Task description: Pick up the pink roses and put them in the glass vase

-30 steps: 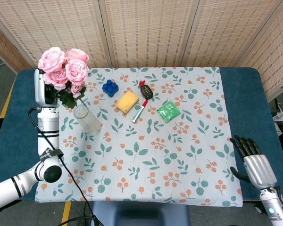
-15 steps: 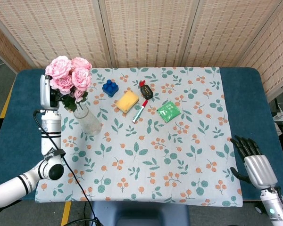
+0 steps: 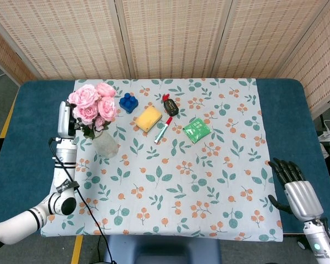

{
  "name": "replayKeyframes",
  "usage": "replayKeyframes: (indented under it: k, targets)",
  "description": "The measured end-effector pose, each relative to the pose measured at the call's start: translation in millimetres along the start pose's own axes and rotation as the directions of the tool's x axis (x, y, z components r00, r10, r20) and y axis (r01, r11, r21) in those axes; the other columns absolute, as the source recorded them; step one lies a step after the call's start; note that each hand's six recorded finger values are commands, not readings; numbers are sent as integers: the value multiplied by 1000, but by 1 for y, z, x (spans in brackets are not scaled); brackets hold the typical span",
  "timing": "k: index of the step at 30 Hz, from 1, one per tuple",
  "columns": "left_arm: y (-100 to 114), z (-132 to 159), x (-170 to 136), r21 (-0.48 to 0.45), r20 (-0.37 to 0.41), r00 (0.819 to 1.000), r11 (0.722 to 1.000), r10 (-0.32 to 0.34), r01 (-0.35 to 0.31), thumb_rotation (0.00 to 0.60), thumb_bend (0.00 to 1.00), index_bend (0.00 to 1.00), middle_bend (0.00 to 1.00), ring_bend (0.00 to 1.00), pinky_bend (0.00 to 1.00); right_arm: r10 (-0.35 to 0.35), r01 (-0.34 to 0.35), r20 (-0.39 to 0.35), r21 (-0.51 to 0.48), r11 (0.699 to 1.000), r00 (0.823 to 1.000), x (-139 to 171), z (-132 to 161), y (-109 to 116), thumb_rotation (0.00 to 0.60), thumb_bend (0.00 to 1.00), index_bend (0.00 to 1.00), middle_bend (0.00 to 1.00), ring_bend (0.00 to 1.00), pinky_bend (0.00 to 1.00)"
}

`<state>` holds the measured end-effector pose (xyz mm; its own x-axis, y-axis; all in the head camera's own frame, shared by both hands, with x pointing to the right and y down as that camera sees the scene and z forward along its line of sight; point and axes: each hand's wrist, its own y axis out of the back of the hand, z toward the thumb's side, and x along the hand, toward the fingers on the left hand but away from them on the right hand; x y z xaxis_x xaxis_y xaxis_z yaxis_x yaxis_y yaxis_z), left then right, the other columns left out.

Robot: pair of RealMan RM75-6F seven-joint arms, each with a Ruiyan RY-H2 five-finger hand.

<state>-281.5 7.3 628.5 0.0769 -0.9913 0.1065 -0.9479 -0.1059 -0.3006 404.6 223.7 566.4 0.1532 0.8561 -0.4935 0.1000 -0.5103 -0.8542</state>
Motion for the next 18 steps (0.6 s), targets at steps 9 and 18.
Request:
replayKeyframes:
  k: [9,18]
  targets:
    - [-12,-13,-17,-12,-28,994,994,-108,108,600,321,0,0,0,150,1,-1,-4,-1,1000,1000,1,1,0,600,211,0,0,0,0]
    - [-8,-19,-49,0,-49,979,980,-199,200,600,307,0,0,0,136,2,-2,-13,-4,1000,1000,2,3,0,600,211,0,0,0,0]
